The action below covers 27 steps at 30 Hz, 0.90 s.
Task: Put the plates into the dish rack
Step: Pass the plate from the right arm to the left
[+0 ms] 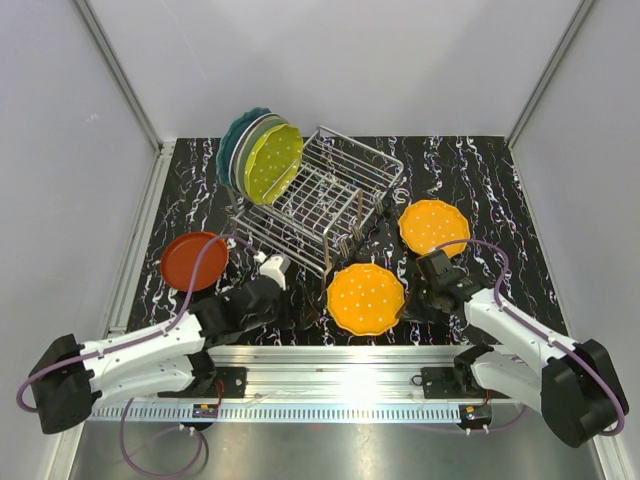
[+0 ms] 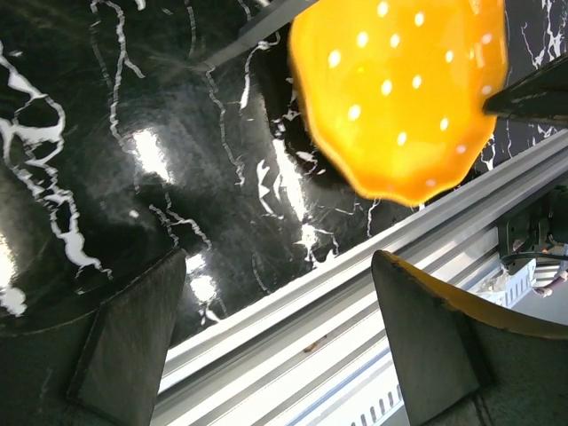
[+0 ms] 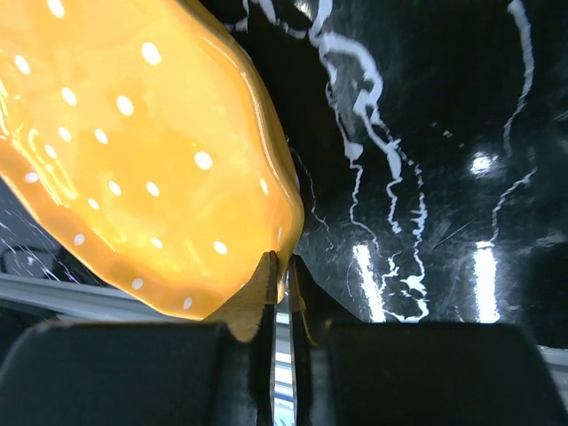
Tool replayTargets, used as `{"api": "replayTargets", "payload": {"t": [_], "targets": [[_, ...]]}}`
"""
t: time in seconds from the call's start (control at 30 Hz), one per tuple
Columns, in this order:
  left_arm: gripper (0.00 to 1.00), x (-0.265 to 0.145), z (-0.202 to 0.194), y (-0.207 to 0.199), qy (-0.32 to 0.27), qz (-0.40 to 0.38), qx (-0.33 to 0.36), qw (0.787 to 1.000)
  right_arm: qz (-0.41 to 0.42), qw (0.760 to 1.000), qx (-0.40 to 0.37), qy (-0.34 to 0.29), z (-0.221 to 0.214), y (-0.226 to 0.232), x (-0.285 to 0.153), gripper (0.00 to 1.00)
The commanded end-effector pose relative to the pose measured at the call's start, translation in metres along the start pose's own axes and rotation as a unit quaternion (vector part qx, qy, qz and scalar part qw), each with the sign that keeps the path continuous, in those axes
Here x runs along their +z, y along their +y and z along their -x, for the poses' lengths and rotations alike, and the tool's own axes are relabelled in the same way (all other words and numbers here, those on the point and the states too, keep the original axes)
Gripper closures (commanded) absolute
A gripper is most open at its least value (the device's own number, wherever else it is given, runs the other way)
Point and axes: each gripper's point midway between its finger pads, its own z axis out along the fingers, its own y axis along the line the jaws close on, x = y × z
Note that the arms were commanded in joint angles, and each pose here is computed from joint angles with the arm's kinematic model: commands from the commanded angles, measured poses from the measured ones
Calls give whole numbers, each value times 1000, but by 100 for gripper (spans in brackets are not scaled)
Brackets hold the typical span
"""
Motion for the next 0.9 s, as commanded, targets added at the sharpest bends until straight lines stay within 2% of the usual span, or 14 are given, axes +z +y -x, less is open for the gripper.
{"api": "replayTargets", "payload": {"t": [0.0, 0.23, 0.53, 0.87], "targets": [[12, 1, 34, -33, -59, -28, -8, 998, 24, 999, -20, 24, -13, 14, 1, 100], [12, 15, 29, -36, -48, -13, -4, 999, 38, 998, -37, 36, -20, 21, 1, 100], [17, 33, 23, -40, -32, 2, 9, 999, 70, 995, -58, 45, -22, 35, 3, 100], [22, 53, 16, -43, -15, 7, 10, 1000, 77, 994, -68, 42, -21, 38, 4, 85]]}}
